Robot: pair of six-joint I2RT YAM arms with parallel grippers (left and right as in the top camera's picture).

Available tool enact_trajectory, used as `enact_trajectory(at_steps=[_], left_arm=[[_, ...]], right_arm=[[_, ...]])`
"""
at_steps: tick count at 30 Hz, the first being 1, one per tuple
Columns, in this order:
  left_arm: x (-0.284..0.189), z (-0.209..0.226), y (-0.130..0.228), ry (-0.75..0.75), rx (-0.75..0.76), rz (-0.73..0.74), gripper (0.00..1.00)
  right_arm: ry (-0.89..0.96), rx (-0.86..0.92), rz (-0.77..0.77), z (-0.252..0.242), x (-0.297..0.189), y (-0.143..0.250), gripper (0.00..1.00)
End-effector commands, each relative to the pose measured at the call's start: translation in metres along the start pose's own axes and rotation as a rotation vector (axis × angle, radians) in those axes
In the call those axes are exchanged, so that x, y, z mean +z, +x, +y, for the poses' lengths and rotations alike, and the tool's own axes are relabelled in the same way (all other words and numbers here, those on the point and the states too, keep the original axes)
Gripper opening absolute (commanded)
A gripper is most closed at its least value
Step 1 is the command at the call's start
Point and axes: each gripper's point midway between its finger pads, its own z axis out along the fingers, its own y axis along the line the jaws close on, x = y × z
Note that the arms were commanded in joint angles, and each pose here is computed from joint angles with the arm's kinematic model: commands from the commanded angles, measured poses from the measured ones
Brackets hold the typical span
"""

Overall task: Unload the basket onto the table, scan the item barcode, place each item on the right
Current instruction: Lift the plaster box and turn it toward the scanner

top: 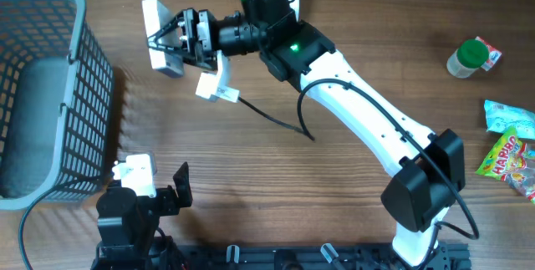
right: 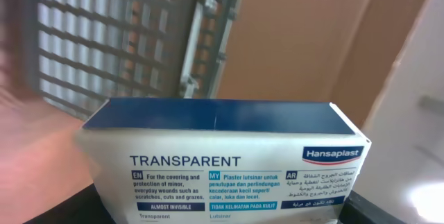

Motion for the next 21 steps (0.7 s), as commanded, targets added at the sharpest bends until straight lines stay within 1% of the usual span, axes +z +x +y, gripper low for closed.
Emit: enact_trajectory(at_steps=[1, 4, 5, 6, 8, 11, 13, 18, 21], left_arm=[[0.001, -0.001, 0.001, 0.008, 0.002, -0.001, 1.00], [0.001, -0.001, 0.001, 0.008, 0.002, -0.001, 1.00], [0.001, -0.001, 0.001, 0.008, 0.002, -0.001, 1.00], [0.001, -0.001, 0.001, 0.008, 0.002, -0.001, 1.00], [0.001, -0.001, 0.001, 0.008, 0.002, -0.001, 1.00], [0.001, -0.001, 0.001, 0.008, 0.002, -0.001, 1.00], [0.001, -0.001, 0.001, 0.008, 0.002, -0.001, 1.00], [0.001, -0.001, 0.001, 0.008, 0.002, -0.001, 1.00], [0.001, -0.001, 0.001, 0.008, 0.002, -0.001, 1.00]], right_arm=[[-0.046, 0.034, 0.006, -0.003, -0.005, -0.006, 0.78], [-0.181, 0.146, 0.047, 0.030, -0.009, -0.007, 0.79], [-0.248, 0.229, 0.069, 0.046, -0.013, -0.009, 0.82], [-0.293, 0.308, 0.088, 0.056, -0.015, -0.011, 0.83], [-0.369, 0.446, 0.133, 0.074, -0.021, -0.014, 0.82], [-0.468, 0.669, 0.240, 0.101, -0.031, -0.014, 0.83], [-0.503, 0.813, 0.266, 0.117, -0.034, -0.019, 0.82], [-0.587, 1.165, 0.256, 0.167, -0.030, -0.052, 0.82], [-0.670, 1.386, 0.296, 0.211, -0.029, -0.074, 0.82]])
